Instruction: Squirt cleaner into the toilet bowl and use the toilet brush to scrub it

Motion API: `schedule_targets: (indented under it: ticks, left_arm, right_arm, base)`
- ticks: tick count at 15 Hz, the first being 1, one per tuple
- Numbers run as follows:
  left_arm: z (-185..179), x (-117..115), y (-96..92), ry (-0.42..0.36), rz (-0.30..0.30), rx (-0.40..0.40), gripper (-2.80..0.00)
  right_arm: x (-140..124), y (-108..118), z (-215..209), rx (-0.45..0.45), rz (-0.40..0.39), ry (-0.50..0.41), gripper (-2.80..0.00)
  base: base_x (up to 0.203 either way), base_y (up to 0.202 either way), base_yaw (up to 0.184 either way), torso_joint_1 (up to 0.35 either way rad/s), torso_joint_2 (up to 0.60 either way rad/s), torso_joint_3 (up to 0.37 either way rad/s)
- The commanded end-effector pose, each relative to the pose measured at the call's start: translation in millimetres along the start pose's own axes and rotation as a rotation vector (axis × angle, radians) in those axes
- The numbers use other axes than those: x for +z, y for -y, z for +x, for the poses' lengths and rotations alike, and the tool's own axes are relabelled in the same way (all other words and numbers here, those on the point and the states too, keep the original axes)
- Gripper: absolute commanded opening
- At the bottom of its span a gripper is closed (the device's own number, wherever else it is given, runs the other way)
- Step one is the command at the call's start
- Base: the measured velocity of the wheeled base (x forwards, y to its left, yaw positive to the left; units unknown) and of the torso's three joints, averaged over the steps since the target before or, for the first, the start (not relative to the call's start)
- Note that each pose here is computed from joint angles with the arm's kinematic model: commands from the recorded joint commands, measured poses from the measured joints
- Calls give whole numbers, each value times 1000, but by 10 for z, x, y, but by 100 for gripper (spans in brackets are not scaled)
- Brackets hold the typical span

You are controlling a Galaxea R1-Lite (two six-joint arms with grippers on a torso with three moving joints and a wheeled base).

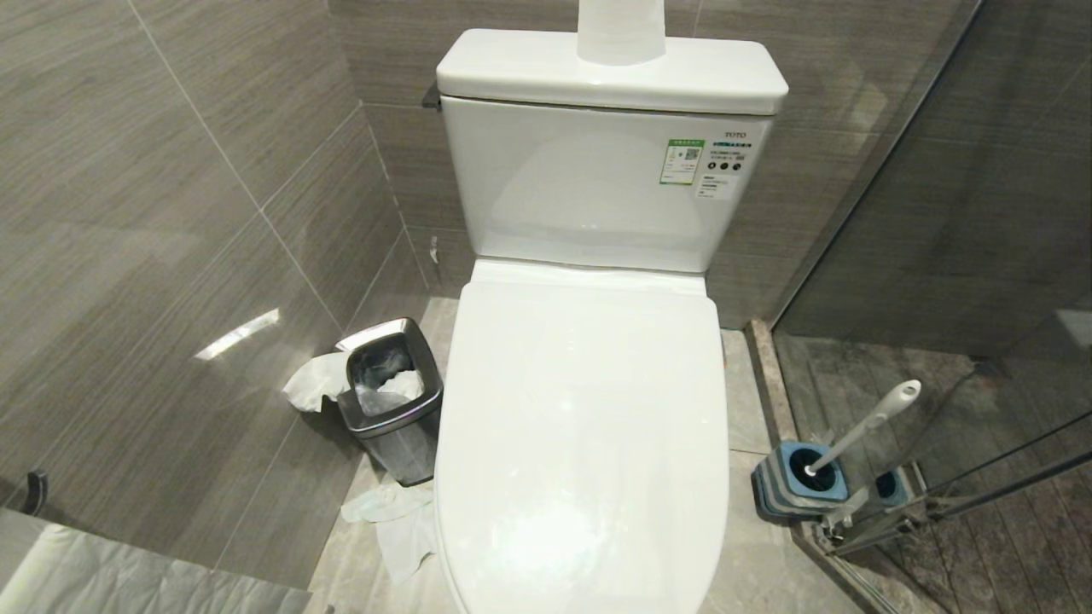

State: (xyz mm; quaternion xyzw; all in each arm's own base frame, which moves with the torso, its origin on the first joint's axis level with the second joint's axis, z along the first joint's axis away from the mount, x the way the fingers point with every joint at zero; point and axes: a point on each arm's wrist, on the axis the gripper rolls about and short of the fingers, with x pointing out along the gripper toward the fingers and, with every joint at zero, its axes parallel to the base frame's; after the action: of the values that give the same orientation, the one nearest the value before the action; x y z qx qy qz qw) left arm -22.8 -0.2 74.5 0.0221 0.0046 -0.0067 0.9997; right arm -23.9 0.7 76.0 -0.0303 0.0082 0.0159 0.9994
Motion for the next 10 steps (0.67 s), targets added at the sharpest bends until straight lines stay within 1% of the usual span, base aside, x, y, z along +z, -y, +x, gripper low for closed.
schedule_targets:
  ticks: [1, 2, 3, 5, 10]
  left_arm:
    - [2, -4, 0, -3, -5, 2, -280]
    - [2, -4, 0, -2, -4, 2, -280]
    - [2, -4, 0, -3, -7, 2, -280]
    - [2, -7, 1, -6, 0, -2, -280]
    - [1, -4, -1, -2, -9, 4, -280]
  right_arm:
    - [-1, 1, 0, -4, 44, -1, -280]
    - [0, 4, 0, -19, 69, -1, -280]
    - [0, 5, 0, -24, 73, -2, -280]
    - [0, 6, 0, -26, 72, -2, -280]
    - [-4, 8, 1, -34, 76, -3, -280]
  base:
    - [0, 0, 0, 0, 0, 0]
    - [0, 0, 0, 0, 0, 0]
    - [0, 0, 0, 0, 0, 0]
    - [0, 0, 0, 0, 0, 0]
    - [0, 0, 0, 0, 0, 0]
